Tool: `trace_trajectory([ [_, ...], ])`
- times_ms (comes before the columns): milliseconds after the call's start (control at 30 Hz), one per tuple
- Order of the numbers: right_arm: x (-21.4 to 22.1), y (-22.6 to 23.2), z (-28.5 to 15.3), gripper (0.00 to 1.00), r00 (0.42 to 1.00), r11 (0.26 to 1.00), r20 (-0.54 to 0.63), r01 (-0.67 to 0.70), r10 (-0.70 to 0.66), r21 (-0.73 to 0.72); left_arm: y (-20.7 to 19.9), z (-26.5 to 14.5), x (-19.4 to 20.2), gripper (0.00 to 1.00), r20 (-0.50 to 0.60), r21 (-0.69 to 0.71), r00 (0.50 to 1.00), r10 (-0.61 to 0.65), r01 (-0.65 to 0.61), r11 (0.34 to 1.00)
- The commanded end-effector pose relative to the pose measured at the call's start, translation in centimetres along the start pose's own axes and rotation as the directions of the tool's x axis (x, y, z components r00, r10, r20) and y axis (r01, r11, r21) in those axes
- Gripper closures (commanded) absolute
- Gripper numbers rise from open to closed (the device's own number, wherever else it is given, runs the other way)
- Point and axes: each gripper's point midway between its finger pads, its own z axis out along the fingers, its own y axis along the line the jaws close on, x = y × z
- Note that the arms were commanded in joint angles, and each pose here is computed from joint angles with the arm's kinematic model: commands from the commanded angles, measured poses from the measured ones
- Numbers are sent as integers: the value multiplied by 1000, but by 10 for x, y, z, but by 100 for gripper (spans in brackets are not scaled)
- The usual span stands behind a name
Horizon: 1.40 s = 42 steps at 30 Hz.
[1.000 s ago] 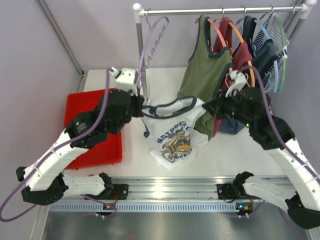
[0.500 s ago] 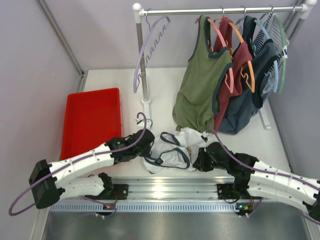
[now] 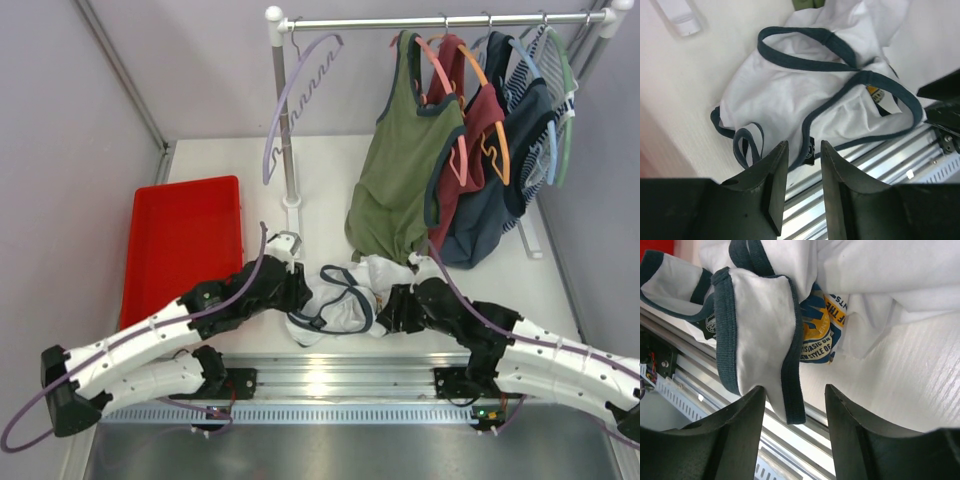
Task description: Place the tank top on the hanger
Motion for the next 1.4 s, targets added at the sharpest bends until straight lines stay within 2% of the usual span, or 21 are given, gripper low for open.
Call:
trace_trajectory([
  [0,-27,19,-11,48,997,999,79,21,-17,-41,-22,-33,-27,62,102,151,992,78,-93,984],
  [167,-31,21,-11,43,996,999,87,38,-35,-31,-40,-77,-67,61,254,236,963,92,-153,960],
  [267,-32,25,-9,40,996,998,80,48,-45,-41,-60,-106,-113,57,380,271,922,71,-184,945],
  [333,-32,28,-9,36,996,997,71,51,-47,-51,-78,-139,-156,57,519,306,854,43,-232,923],
  [467,-32,31,-10,25,995,995,63,75,-72,-59,-80,-168,-225,56,679,164,730,75,-251,954],
  [500,-34,32,-12,22,995,995,69,78,-74,-64,-83,-173,-245,53,705,128,704,84,-243,961],
  [533,-35,32,-12,21,995,995,70,79,-75,-63,-83,-177,-258,51,731,91,674,102,-245,965],
  [600,-38,33,-15,20,994,994,76,89,-84,-65,-71,-196,-296,47,803,-32,581,131,-178,984],
  [633,-39,33,-16,20,993,994,79,90,-85,-61,-73,-187,-307,46,802,-83,573,169,-172,982],
  [667,-40,33,-17,20,992,993,82,97,-92,-60,-68,-202,-328,46,829,-145,525,193,-132,981],
  [733,-42,35,-19,19,992,993,86,102,-96,-63,-71,-186,-345,43,811,-236,525,258,-110,966],
  [767,-42,35,-19,19,991,992,85,105,-99,-64,-66,-203,-361,41,823,-282,495,280,-74,957],
  [800,-43,37,-19,18,991,992,88,107,-101,-68,-63,-202,-370,40,816,-312,493,301,-63,948],
  [833,-44,38,-19,18,991,991,86,110,-104,-74,-65,-180,-377,39,785,-349,520,335,-75,934],
  [867,-44,39,-19,18,990,991,86,115,-109,-75,-65,-196,-392,38,813,-324,497,302,-44,945],
  [900,-46,41,-20,18,990,990,90,117,-110,-82,-56,-181,-398,37,780,-339,531,331,-87,937],
  [967,-46,42,-19,17,989,988,85,128,-121,-83,-57,-175,-420,37,792,-279,541,283,-91,956],
  [1000,-46,44,-20,16,989,987,80,134,-127,-87,-43,-170,-428,37,777,-295,557,292,-87,951],
  [1033,-47,44,-20,16,988,987,80,136,-129,-87,-44,-158,-425,37,743,-279,595,306,-141,950],
  [1233,-45,45,-21,16,987,984,71,151,-144,-97,-26,-128,-436,37,685,-226,652,324,-232,946],
  [1367,-42,43,-22,16,988,985,66,145,-139,-99,2,-107,-430,38,626,-217,715,311,-223,950],
])
